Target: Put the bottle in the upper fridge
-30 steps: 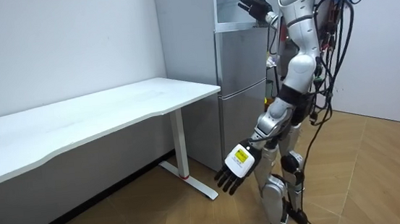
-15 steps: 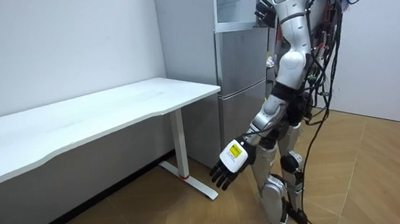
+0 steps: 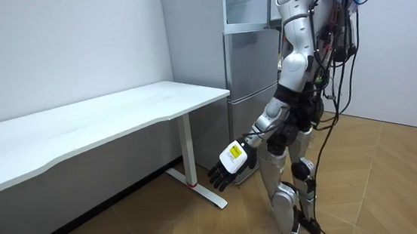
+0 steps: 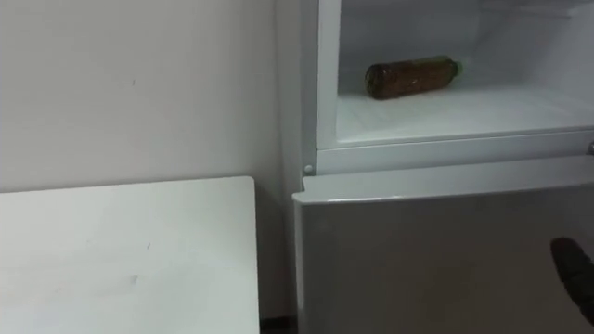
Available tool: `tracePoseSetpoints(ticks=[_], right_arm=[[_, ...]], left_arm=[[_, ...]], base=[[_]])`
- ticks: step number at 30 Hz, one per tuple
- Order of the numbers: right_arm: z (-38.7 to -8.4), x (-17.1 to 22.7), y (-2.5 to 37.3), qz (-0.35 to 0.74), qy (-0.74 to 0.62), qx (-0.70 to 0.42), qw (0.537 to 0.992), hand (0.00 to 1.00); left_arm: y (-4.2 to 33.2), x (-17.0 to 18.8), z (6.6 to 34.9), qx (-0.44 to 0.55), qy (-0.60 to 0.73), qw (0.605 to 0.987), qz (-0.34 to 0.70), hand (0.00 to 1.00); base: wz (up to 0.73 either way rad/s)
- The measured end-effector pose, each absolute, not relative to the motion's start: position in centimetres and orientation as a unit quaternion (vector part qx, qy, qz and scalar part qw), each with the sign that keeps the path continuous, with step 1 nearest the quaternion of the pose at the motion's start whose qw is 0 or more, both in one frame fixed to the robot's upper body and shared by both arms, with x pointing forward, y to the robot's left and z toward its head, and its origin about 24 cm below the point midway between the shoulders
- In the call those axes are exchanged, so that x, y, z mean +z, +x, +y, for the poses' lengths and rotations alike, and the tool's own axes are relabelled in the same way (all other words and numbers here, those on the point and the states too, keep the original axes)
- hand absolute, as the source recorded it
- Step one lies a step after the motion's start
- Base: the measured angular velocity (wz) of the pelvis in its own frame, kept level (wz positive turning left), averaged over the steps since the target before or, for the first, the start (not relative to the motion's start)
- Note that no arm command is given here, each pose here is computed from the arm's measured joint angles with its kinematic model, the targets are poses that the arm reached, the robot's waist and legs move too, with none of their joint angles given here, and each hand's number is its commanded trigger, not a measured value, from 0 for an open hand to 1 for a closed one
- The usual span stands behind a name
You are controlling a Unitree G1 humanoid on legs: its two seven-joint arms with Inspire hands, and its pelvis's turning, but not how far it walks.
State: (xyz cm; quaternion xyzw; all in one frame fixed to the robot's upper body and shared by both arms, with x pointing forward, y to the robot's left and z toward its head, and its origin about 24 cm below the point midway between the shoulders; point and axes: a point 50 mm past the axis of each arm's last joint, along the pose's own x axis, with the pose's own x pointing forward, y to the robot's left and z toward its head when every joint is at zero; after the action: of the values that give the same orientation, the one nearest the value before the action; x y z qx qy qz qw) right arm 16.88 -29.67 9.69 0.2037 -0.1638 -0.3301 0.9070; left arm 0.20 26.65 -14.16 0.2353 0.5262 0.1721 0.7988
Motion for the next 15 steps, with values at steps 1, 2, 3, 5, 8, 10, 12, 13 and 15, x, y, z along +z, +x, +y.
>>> tracePoseSetpoints(ticks=[1, 2, 3, 5, 8, 10, 12, 13, 15], right_arm=[[-29.8, 9.4, 16.9, -0.159, 0.203, -0.336, 0.906, 0.00], [-30.0, 8.9, 16.6, -0.149, 0.201, -0.353, 0.902, 0.00], [-30.4, 8.0, 16.2, -0.131, 0.193, -0.373, 0.898, 0.00], [-30.7, 6.9, 15.3, -0.106, 0.192, -0.404, 0.888, 0.00], [-31.2, 4.9, 14.2, -0.065, 0.190, -0.448, 0.871, 0.00], [-31.5, 3.8, 13.7, -0.042, 0.192, -0.470, 0.860, 0.00], [-31.9, 2.4, 13.0, -0.013, 0.191, -0.498, 0.846, 0.00], [-32.0, 2.2, 12.9, -0.008, 0.191, -0.503, 0.843, 0.00], [-32.1, 1.0, 12.2, 0.013, 0.188, -0.521, 0.832, 0.00]], left_arm=[[0.2, -14.2, 26.7, 0.172, 0.235, 0.799, 0.526, 0.00], [0.3, -14.2, 26.6, 0.169, 0.237, 0.799, 0.526, 0.00], [0.3, -14.2, 26.5, 0.166, 0.238, 0.800, 0.525, 0.00], [0.2, -14.3, 26.3, 0.163, 0.238, 0.799, 0.527, 0.00], [-0.1, -14.4, 26.0, 0.161, 0.241, 0.797, 0.530, 0.00], [-0.2, -14.5, 25.8, 0.155, 0.242, 0.797, 0.532, 0.00], [-0.2, -14.5, 25.8, 0.154, 0.242, 0.798, 0.531, 0.00], [-0.2, -14.5, 25.8, 0.154, 0.242, 0.798, 0.530, 0.00], [-0.2, -14.4, 25.7, 0.153, 0.242, 0.798, 0.530, 0.00]], base=[[0.00], [0.00], [0.00], [0.00], [-0.05], [-0.12], [-0.02], [-0.03], [0.00]])
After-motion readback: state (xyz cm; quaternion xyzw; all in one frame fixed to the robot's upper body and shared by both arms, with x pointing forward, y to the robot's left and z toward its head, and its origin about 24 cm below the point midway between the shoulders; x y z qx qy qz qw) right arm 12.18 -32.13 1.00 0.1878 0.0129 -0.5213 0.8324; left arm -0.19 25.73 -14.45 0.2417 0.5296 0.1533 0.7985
